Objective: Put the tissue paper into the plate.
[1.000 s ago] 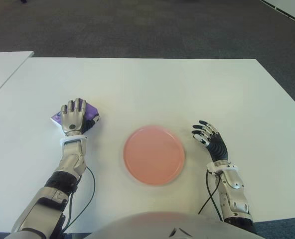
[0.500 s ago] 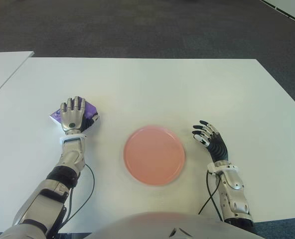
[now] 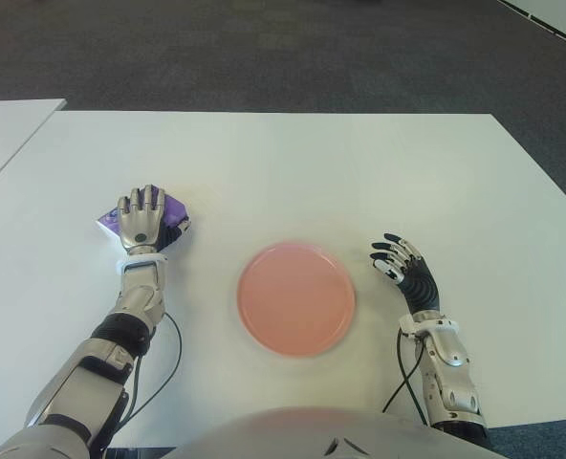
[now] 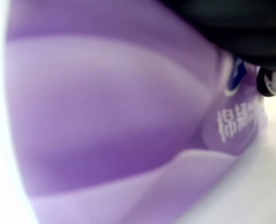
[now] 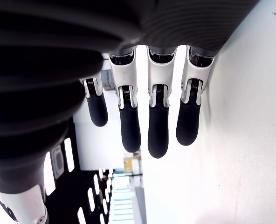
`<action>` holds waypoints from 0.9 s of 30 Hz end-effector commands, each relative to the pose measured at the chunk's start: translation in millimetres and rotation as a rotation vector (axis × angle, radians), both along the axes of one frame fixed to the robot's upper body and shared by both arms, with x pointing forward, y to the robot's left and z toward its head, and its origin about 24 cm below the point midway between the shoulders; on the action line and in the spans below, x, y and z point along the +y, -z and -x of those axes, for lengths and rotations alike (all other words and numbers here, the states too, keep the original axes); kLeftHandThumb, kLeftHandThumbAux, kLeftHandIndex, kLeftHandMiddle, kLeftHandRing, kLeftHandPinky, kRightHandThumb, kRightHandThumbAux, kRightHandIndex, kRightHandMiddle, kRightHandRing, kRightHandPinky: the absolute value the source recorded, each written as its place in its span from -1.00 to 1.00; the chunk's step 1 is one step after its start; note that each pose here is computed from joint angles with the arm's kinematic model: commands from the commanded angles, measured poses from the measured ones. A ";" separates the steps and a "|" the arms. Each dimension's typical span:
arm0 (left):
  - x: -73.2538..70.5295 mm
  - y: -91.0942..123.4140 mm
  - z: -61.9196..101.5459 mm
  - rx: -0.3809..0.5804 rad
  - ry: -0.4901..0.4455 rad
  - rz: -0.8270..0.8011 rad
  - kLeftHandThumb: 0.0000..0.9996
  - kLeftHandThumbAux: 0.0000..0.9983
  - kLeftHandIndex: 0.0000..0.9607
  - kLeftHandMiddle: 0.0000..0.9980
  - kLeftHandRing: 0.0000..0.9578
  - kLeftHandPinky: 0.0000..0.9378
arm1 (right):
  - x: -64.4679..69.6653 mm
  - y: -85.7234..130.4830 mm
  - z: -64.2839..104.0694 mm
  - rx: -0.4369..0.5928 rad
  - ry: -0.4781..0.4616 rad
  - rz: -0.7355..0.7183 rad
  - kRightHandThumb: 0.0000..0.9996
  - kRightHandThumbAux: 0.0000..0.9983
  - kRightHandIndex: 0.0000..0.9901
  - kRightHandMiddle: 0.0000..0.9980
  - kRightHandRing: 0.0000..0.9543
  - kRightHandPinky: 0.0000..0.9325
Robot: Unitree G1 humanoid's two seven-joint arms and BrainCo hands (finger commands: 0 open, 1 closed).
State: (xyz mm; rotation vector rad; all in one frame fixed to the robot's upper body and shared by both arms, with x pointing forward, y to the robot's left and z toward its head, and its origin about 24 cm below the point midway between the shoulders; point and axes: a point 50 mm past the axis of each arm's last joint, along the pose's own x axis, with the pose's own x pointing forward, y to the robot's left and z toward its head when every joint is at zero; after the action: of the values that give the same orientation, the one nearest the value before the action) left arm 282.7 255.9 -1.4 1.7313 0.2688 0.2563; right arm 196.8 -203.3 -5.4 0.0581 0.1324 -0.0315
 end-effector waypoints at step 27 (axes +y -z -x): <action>4.7 59.0 26.4 0.439 -0.082 0.417 -0.16 -0.27 -0.37 0.43 0.55 0.74 | -7.8 35.4 23.4 0.219 0.042 -0.067 -0.34 0.47 -0.55 -0.27 -0.17 -0.14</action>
State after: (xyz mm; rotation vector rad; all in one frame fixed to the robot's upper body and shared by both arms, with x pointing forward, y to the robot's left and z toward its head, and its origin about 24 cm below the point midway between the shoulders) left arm 305.2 270.4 9.9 1.4735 0.3551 0.1752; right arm 196.4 -207.6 -5.4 0.0777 0.1315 -0.0400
